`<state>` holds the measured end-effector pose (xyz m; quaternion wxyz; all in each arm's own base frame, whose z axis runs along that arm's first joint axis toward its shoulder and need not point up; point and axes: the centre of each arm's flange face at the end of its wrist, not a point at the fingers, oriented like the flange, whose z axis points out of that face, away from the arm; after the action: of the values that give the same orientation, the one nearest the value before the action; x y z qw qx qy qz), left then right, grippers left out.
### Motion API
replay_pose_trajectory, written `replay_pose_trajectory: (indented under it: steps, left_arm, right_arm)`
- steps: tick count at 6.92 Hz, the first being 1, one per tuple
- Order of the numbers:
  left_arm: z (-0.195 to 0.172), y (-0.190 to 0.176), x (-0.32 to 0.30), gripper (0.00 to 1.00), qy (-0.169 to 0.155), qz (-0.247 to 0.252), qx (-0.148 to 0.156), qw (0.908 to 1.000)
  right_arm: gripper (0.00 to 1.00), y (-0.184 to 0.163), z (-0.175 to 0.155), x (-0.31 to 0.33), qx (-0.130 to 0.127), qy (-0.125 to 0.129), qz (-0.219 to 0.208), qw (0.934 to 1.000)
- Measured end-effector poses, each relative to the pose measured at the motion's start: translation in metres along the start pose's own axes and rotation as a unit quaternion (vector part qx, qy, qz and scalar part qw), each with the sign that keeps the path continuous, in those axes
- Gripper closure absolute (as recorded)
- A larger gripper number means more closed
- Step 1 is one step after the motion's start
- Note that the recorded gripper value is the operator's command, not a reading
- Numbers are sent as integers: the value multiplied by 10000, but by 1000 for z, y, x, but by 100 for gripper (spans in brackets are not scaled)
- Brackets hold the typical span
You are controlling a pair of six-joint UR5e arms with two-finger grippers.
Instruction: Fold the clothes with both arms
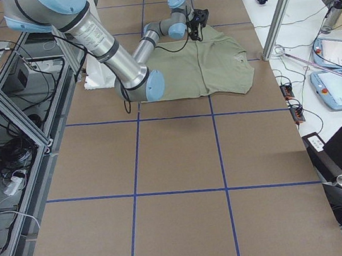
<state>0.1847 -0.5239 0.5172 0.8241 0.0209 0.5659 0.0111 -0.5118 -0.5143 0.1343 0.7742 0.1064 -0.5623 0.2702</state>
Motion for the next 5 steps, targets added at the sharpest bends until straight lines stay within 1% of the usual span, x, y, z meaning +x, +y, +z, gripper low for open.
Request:
replay_pose_trajectory:
  steps: [1, 2, 3, 4, 5]
  left_arm:
    - [-11, -7, 68, 100, 326, -294, 57, 9990]
    - [-1, -15, 159, 100, 673, -645, -66, 9956]
    - [22, -25, 258, 100, 955, -1049, -142, 9898]
    - [45, -41, 356, 100, 1217, -1504, 64, 9811]
    - [75, -62, 450, 100, 1443, -1947, 392, 9694]
  right_arm:
    - [0, -24, -19, 46, -38, 95, -370, 9993]
    - [0, -53, -29, 92, 6, 300, -686, 9972]
    - [0, -81, -41, 133, 71, 517, -933, 9943]
    - [0, -107, -55, 173, 62, 713, -1099, 9914]
    - [0, -129, -71, 214, -57, 816, -1241, 9889]
